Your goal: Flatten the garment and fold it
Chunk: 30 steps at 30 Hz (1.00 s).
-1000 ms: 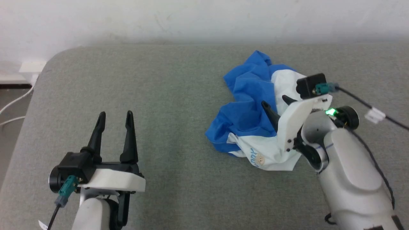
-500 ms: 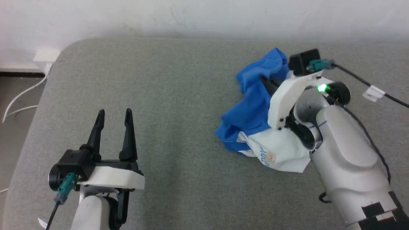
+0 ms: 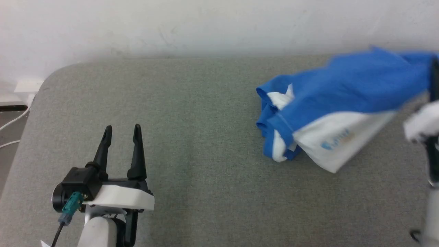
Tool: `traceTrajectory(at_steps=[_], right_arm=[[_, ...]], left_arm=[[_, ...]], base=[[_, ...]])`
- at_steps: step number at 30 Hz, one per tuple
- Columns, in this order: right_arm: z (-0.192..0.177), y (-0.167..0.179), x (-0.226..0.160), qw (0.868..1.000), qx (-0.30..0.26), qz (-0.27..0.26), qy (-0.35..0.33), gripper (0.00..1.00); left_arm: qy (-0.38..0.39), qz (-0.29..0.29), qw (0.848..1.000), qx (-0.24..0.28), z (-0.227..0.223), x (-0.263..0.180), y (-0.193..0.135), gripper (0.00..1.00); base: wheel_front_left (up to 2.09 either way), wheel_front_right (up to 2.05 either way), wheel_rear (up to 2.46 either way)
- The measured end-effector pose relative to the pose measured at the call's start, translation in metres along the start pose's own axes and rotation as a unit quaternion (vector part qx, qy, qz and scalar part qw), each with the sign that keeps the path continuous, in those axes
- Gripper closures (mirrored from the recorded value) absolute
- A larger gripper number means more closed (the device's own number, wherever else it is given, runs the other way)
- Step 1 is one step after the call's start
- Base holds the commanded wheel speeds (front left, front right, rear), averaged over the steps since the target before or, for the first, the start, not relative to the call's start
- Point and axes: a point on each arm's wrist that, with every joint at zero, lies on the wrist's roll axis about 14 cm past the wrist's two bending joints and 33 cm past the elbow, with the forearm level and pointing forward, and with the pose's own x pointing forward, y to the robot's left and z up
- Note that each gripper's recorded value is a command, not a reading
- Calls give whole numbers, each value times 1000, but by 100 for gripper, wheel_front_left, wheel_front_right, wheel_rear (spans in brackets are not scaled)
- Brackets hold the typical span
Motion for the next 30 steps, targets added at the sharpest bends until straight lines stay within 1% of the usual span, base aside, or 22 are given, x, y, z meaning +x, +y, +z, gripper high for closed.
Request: traceTrajectory(at_steps=[1, 3, 5, 7, 10, 11, 12, 13, 14, 15, 17, 20, 22, 24, 26, 30], right_arm=[[-10, -23, -11, 999, -11, -31, 18, 100], [-37, -62, -35, 994, -11, -83, 67, 100], [-73, -94, -64, 983, -4, -127, 134, 100], [-113, -114, -96, 965, 8, -158, 209, 100], [-167, -124, -144, 931, 31, -177, 317, 100], [-182, -121, -157, 919, 39, -175, 351, 84], [-193, -118, -168, 910, 45, -172, 375, 56], [-197, -115, -172, 908, 50, -170, 380, 0], [-195, -113, -170, 910, 49, -166, 376, 0], [-190, -112, -166, 916, 45, -161, 364, 0], [-174, -110, -154, 932, 37, -154, 325, 0], [-137, -110, -136, 958, 14, -146, 245, 0], [-114, -105, -127, 971, -2, -135, 197, 0], [-86, -90, -113, 985, -17, -109, 132, 0], [-67, -65, -104, 994, -19, -70, 86, 0], [-52, -18, -99, 999, -12, 0, 52, 0]], left_arm=[[-1, -3, 1000, -1, 0, 1, -2, 0], [0, -7, 1000, -2, -1, 2, -5, 0], [2, -9, 1000, -3, -2, 3, -7, 0], [4, -11, 1000, -3, -4, 4, -8, 0], [7, -16, 1000, -5, -7, 5, -11, 0], [9, -17, 1000, -5, -8, 6, -12, 0], [9, -19, 1000, -6, -8, 6, -13, 0], [9, -21, 1000, -5, -9, 7, -15, 0], [9, -22, 1000, -5, -9, 7, -16, 0], [9, -24, 1000, -5, -8, 7, -17, 0], [8, -26, 1000, -5, -8, 7, -19, 0], [7, -32, 999, -6, -6, 6, -21, 0], [8, -34, 999, -6, -7, 6, -22, 0], [10, -36, 999, -6, -8, 5, -23, 0], [11, -39, 999, -7, -9, 5, -25, 0], [11, -43, 999, -9, -9, 5, -27, 0]], base=[[0, 0, 0], [0, 0, 0], [0, 0, 0], [0, 0, 0], [0, 0, 0], [0, 0, 0], [0, 0, 0], [0, 0, 0], [0, 0, 0], [0, 0, 0], [0, 0, 0], [0, 0, 0], [0, 0, 0], [0, 0, 0], [0, 0, 0], [0, 0, 0]])
